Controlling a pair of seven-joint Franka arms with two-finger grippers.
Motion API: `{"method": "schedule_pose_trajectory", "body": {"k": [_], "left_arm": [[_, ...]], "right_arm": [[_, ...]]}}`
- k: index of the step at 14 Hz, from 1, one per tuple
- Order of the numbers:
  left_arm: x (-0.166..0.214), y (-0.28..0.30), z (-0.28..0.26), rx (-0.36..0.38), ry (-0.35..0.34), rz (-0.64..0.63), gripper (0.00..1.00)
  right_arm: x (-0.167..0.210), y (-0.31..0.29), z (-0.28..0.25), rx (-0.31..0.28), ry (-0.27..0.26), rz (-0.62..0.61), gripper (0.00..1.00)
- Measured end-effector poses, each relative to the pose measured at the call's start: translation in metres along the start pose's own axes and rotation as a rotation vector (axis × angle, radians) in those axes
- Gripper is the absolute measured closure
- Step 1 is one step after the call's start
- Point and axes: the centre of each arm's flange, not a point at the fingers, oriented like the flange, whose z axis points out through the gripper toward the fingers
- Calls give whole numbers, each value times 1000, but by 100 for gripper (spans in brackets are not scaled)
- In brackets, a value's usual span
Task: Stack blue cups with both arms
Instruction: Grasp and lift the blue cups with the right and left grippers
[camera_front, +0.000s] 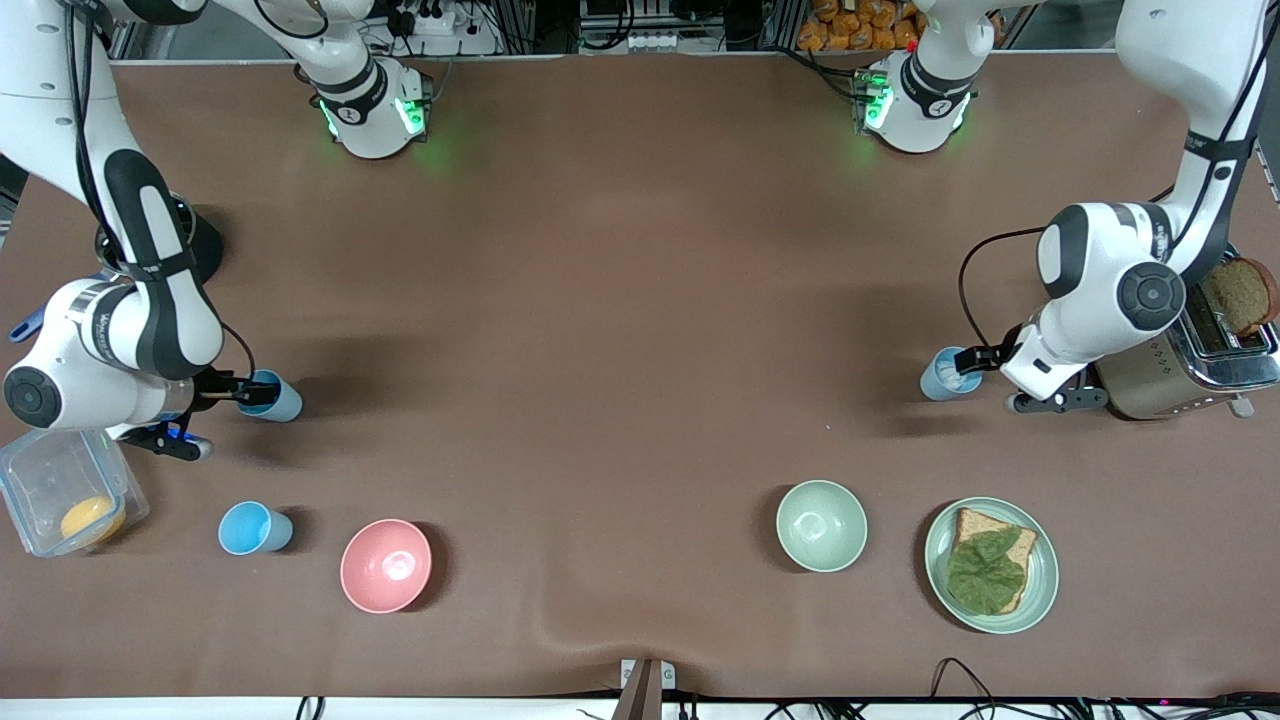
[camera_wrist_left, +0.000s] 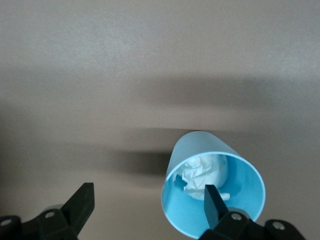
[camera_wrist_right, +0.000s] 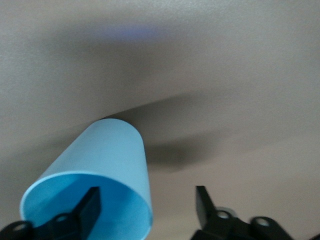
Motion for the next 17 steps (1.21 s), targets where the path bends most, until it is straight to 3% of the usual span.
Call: {"method": "schedule_pose_trajectory", "body": {"k": [1, 6, 9, 13, 17], "left_arm": [[0, 1, 5, -6, -6, -4, 8], [1, 9, 18, -22, -23, -4, 63], [1, 14, 19, -26, -23, 3, 93], [5, 26, 9, -33, 2, 22, 96], [12, 77, -47, -69, 82, 74, 96]], "right_arm": [[0, 3, 0, 2, 0, 2, 37], [1, 4, -1, 5, 3, -9, 92], [3, 2, -7, 6, 15, -13, 94], [4, -7, -41, 12, 76, -30, 94], [-8, -26, -80, 13, 122, -65, 94]]}}
